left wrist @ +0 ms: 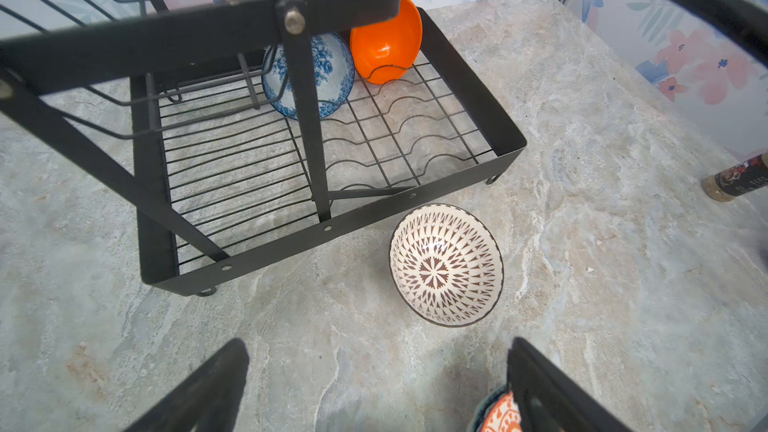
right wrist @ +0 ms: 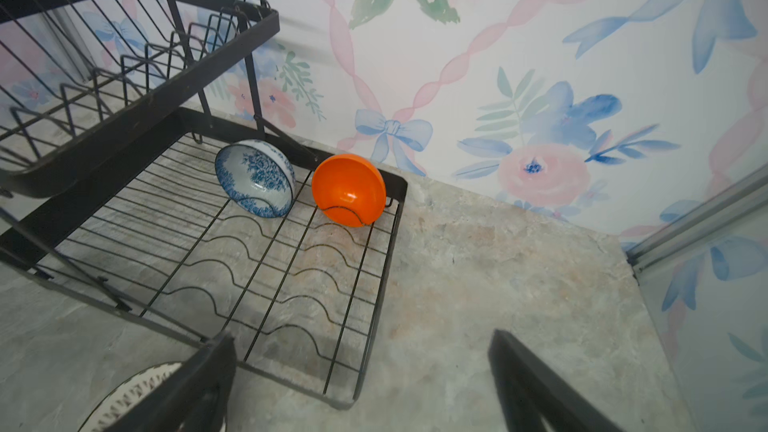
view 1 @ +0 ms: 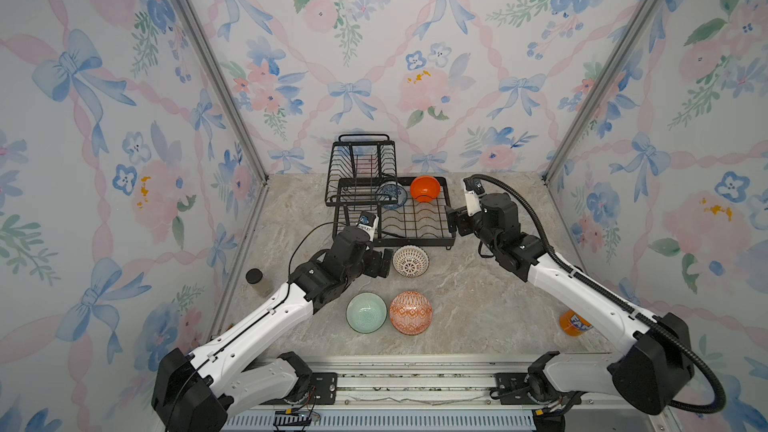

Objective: Load the bowls into the dish rack
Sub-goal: 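Open the right gripper and withdraw it from the rack toward the robot, then move the left gripper down over the orange-patterned bowl's rim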

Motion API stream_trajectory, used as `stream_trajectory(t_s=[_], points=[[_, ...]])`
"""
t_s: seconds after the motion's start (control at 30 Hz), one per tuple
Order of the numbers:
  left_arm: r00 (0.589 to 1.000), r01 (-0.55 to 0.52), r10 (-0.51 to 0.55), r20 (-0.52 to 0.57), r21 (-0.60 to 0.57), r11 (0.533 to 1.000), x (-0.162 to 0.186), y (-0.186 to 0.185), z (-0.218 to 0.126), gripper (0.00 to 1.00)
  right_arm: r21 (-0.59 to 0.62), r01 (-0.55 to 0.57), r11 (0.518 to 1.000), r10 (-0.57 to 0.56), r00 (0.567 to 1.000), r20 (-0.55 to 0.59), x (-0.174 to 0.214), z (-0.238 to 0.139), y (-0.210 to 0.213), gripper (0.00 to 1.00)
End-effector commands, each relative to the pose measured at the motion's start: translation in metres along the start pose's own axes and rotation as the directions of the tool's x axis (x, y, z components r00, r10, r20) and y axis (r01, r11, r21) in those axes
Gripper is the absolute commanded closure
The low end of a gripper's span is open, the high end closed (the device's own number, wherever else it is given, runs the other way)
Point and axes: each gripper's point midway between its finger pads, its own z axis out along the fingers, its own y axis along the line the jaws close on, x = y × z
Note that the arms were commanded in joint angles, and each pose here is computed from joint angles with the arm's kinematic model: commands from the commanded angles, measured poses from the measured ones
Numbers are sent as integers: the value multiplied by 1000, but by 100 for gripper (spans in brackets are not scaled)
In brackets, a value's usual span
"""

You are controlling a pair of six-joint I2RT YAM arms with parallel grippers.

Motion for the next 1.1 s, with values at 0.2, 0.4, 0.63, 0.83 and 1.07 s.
stream_trajectory(t_s=[0.2, 0.4, 0.63, 0.83, 1.07], points=[[998, 66, -66, -8, 40, 997, 12, -4, 8, 2, -95, -85, 992, 50, 945, -324, 81, -22, 20, 3], [997, 74, -74, -15, 61, 995, 14, -8, 7, 2, -129, -127, 983, 74, 933, -353, 71, -41, 21, 3], [997, 66, -62, -50, 80, 995, 21, -15, 15, 2, -153, -135, 979, 68, 923, -378, 76, -52, 24, 3], [996, 57, -50, -76, 86, 995, 27, -23, 21, 2, -160, -139, 977, 69, 922, -381, 78, -48, 26, 3], [989, 54, -39, -143, 103, 993, 48, -34, 32, 4, -166, -136, 977, 65, 924, -376, 77, -46, 27, 3]])
